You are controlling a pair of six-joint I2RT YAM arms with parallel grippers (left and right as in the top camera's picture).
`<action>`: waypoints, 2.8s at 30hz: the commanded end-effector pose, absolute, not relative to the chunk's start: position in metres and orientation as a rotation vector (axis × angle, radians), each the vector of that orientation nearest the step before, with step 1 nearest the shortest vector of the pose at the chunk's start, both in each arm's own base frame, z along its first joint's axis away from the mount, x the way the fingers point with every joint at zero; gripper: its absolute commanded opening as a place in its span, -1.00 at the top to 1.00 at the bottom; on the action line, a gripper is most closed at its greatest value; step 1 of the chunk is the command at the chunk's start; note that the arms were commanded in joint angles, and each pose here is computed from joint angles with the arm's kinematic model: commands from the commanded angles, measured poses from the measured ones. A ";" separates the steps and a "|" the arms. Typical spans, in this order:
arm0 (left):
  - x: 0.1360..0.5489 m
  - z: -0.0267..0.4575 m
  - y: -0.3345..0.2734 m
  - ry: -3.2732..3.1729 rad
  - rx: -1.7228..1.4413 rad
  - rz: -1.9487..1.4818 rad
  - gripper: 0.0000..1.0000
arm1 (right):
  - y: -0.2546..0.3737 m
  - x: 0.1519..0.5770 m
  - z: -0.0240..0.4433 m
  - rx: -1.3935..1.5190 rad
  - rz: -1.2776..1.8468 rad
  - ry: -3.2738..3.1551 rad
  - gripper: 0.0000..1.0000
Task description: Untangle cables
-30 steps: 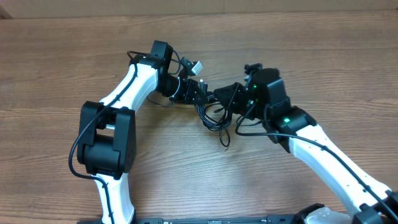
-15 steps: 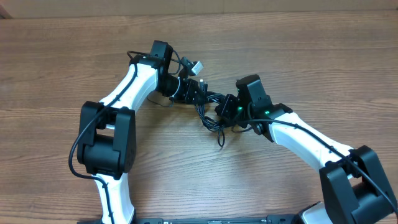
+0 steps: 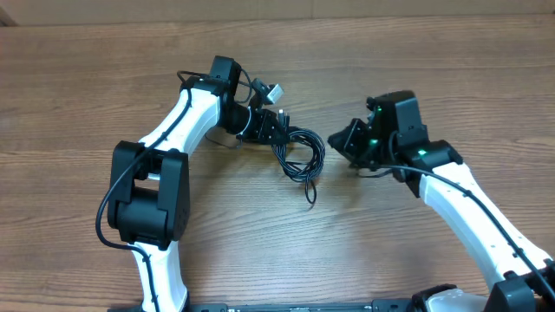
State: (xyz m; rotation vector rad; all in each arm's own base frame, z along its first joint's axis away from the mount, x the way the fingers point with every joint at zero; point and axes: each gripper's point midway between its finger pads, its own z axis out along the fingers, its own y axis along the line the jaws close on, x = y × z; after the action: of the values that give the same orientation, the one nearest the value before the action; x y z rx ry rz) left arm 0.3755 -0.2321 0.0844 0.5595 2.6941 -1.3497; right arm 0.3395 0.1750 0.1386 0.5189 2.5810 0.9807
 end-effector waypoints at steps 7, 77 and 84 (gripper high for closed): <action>0.379 0.104 -0.239 2.661 0.535 -1.386 0.92 | 0.202 0.316 0.107 0.569 0.972 2.746 0.86; 0.363 0.122 -0.239 3.003 -1.670 -1.604 0.91 | 0.210 0.335 0.105 -0.651 0.200 2.412 0.92; 0.387 0.107 -0.233 2.936 -1.538 -1.488 0.92 | 0.209 0.278 0.077 -0.778 0.346 2.642 0.92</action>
State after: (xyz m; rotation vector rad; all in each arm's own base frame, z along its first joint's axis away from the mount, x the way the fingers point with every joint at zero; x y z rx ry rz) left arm 0.3721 -0.2347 0.0975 -1.6383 2.9860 -1.5084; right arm 0.2979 0.1981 0.0795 -0.7100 2.6028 0.2187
